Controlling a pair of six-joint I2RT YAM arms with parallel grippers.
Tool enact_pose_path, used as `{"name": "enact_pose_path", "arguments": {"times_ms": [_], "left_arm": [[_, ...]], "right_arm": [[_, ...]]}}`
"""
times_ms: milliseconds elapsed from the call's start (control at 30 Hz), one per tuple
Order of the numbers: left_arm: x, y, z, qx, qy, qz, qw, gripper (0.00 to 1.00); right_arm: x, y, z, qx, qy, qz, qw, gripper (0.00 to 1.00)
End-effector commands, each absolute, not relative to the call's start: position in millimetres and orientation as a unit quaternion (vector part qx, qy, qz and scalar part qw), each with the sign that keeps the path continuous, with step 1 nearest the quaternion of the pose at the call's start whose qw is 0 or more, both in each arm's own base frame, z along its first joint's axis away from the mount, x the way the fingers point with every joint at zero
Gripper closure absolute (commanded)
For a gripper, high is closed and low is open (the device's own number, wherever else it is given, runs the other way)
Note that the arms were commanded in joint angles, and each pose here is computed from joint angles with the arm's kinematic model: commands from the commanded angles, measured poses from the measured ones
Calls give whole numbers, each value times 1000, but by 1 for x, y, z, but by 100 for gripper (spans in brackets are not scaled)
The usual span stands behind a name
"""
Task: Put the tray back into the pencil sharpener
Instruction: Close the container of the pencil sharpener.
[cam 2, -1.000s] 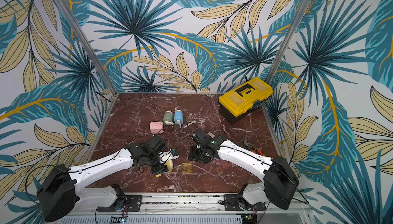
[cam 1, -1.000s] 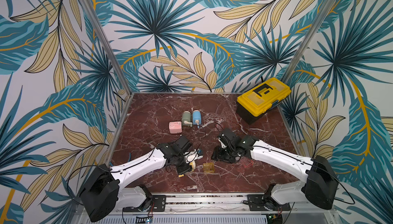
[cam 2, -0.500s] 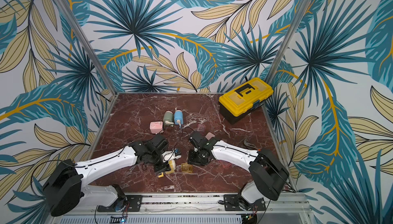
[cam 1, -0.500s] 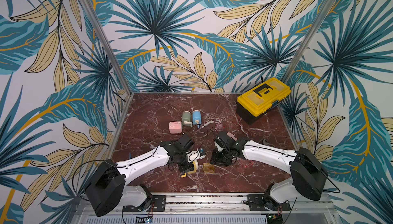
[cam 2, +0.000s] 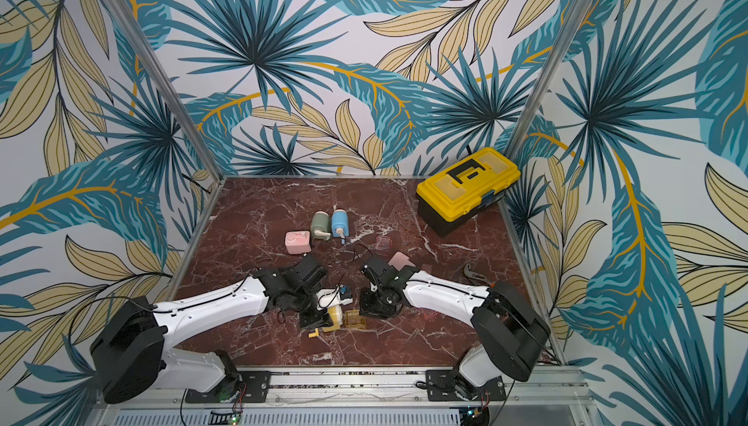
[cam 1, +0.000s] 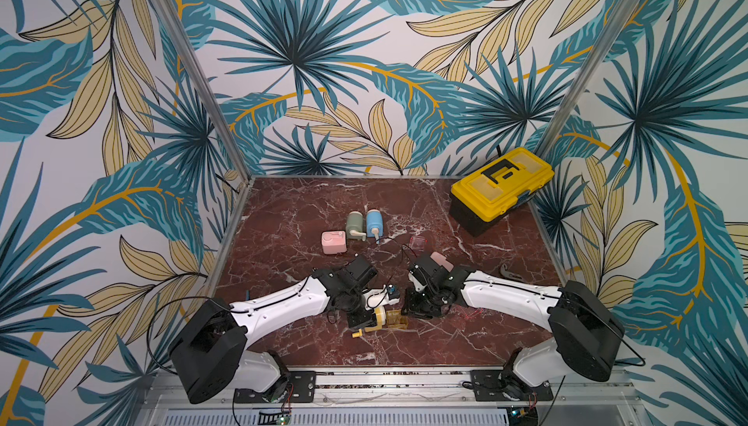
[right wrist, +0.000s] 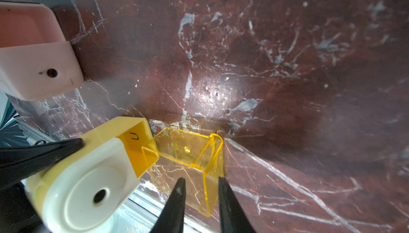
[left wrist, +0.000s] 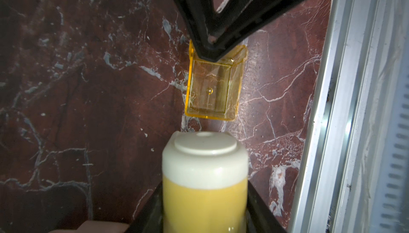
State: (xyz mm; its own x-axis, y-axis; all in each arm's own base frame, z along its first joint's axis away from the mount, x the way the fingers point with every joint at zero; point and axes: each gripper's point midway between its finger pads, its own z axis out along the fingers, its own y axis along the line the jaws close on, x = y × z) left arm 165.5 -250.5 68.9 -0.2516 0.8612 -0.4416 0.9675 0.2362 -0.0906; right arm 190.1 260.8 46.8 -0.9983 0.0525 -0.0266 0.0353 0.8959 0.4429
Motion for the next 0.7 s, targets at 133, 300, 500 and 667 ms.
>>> {"name": "enact_pose_path", "arguments": {"times_ms": [133, 300, 500, 667], "left_arm": [[176, -269, 73, 601, 751, -178, 205, 56], [172, -270, 71, 613, 743, -176, 201, 56], [163, -271, 64, 628, 736, -174, 182, 56], [159, -274, 61, 635, 734, -174, 168, 56]], "right_arm": [[186, 266, 38, 22, 971, 240, 6, 74], [186, 268, 36, 18, 971, 240, 4, 75], [182, 259, 29, 21, 975, 219, -2, 76], [181, 257, 26, 23, 977, 214, -3, 77]]}}
